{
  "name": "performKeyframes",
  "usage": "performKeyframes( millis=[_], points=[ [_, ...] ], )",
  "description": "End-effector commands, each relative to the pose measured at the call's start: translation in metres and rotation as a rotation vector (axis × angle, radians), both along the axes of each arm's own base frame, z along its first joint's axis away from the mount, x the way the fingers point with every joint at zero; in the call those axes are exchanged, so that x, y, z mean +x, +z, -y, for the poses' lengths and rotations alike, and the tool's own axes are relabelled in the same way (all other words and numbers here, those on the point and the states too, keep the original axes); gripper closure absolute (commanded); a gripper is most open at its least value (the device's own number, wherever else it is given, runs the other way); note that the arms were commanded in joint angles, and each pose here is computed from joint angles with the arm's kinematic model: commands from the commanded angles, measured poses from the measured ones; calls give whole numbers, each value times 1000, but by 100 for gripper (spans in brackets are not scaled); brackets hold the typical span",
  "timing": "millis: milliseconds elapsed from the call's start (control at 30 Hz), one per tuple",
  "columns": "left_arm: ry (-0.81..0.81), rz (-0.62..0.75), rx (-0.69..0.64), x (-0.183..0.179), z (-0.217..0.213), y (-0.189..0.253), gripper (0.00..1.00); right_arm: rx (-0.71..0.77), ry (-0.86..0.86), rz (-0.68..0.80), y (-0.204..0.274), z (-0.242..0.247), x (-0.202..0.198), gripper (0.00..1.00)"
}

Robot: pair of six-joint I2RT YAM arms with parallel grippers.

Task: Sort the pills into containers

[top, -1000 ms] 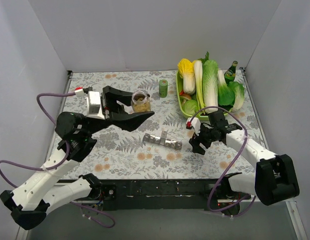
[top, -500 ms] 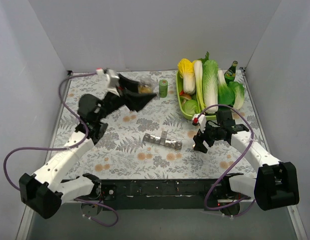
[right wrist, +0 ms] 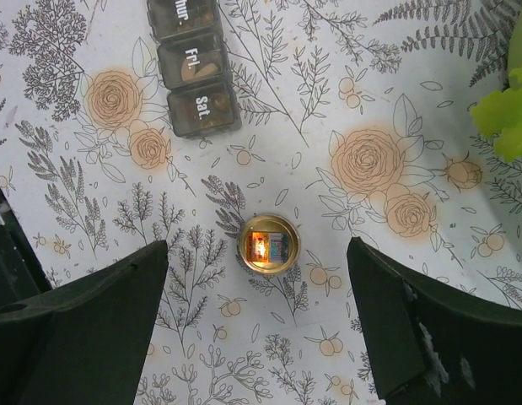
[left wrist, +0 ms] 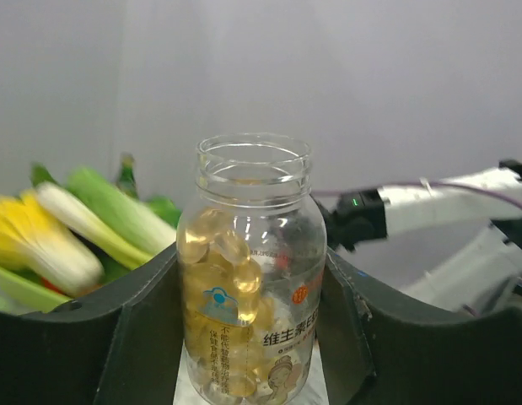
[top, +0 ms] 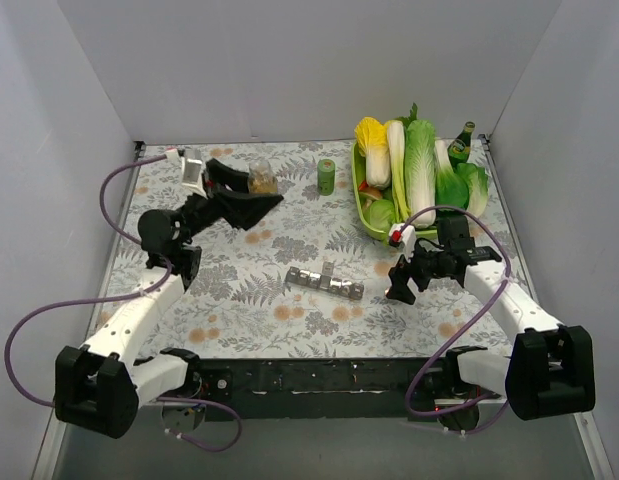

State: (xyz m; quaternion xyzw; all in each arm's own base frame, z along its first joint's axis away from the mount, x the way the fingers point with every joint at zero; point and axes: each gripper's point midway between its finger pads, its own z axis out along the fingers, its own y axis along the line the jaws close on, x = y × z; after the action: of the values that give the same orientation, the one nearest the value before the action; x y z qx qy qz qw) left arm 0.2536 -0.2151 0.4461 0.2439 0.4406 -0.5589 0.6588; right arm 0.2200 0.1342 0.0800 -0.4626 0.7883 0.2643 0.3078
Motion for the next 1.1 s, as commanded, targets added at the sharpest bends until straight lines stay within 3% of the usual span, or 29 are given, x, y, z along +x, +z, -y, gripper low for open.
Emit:
performKeyframes(
  millis=[0, 133, 533, 1067],
  points=[
    [-25, 149, 100, -59, 0, -10, 100, 62, 24, 52, 15, -7, 1, 5],
    [-74, 121, 174, -64, 5, -25, 100, 82, 61, 38, 19, -11, -1, 4],
    [-24, 82, 245, -66, 1, -87, 100, 118, 91, 72, 25, -13, -5, 2],
    [-50, -498, 511, -59, 43, -269, 100, 107, 52, 106, 27, -3, 1, 2]
  ],
)
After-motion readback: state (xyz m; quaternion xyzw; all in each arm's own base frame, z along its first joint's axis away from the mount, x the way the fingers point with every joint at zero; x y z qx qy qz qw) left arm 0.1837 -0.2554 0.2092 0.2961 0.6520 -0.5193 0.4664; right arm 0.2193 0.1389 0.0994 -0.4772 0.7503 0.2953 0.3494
